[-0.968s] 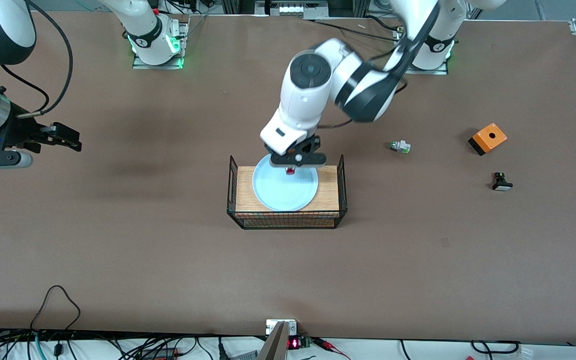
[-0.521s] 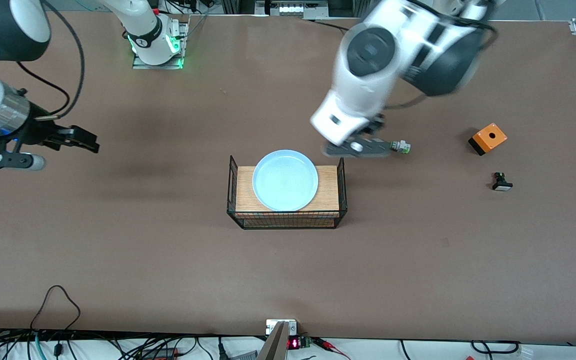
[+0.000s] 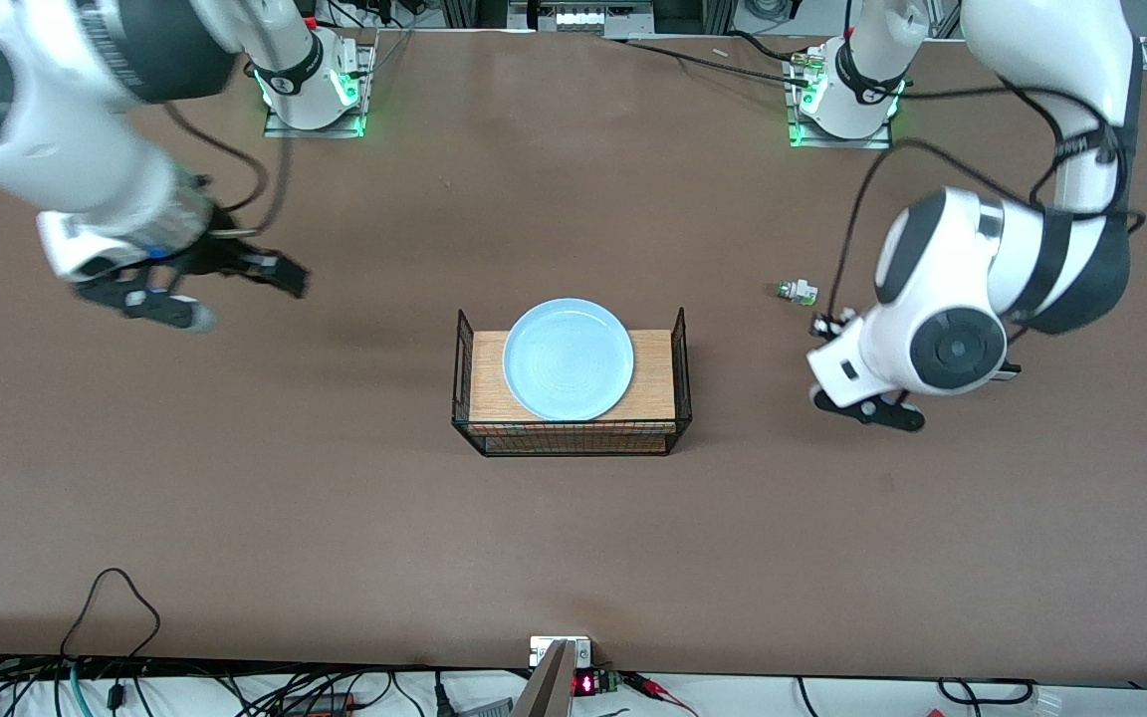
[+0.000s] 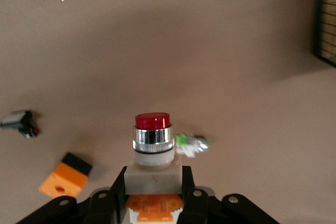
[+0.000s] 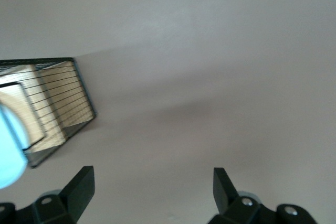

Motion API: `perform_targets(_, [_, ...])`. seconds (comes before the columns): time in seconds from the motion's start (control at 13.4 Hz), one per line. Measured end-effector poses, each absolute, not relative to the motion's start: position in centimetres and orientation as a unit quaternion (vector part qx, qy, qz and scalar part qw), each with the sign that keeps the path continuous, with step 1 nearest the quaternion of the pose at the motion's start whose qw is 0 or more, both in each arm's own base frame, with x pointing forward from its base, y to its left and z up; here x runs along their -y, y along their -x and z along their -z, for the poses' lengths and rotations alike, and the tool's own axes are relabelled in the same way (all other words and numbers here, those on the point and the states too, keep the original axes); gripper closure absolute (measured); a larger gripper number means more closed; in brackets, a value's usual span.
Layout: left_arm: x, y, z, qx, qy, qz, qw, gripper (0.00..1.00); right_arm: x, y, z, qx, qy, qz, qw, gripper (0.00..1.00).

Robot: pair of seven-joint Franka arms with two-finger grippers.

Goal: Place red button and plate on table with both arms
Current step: 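Lift the button with the left gripper while the right gripper reaches the plate, then lower the button onto the table with the left gripper and release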

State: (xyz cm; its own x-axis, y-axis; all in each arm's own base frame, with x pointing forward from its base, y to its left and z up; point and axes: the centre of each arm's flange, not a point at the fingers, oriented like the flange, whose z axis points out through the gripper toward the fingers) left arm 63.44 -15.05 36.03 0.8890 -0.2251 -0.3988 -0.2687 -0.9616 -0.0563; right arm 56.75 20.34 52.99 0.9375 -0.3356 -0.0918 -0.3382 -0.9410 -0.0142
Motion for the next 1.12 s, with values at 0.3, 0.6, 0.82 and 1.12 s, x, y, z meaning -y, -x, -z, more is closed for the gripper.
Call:
perform_targets(0.3, [9.9, -63.6, -29.1, -0.166, 0.97, -0.171, 0.054, 0.58, -28.5, -55.2, -51.2, -0.243, 0.969, -0.029, 0.028, 0.0])
perform_targets(0.6, [5.6, -63.2, -23.9, -0.185, 0.97, -0.151, 0.037, 0.58, -35.2, -54.2, -49.0, -0.331, 0.943, -0.026, 0.036, 0.0])
perform_targets(0.82, [4.6, -63.0, -20.2, -0.197, 0.969, -0.145, 0.03, 0.58, -39.3, -54.5, -47.4, -0.408, 0.909, -0.029, 0.079, 0.0])
perform_targets(1.12, [3.2, -62.8, -17.3, -0.225, 0.964, -0.136, 0.021, 0.58, -41.1, -55.2, -43.8, -0.434, 0.897, -0.028, 0.08, 0.0])
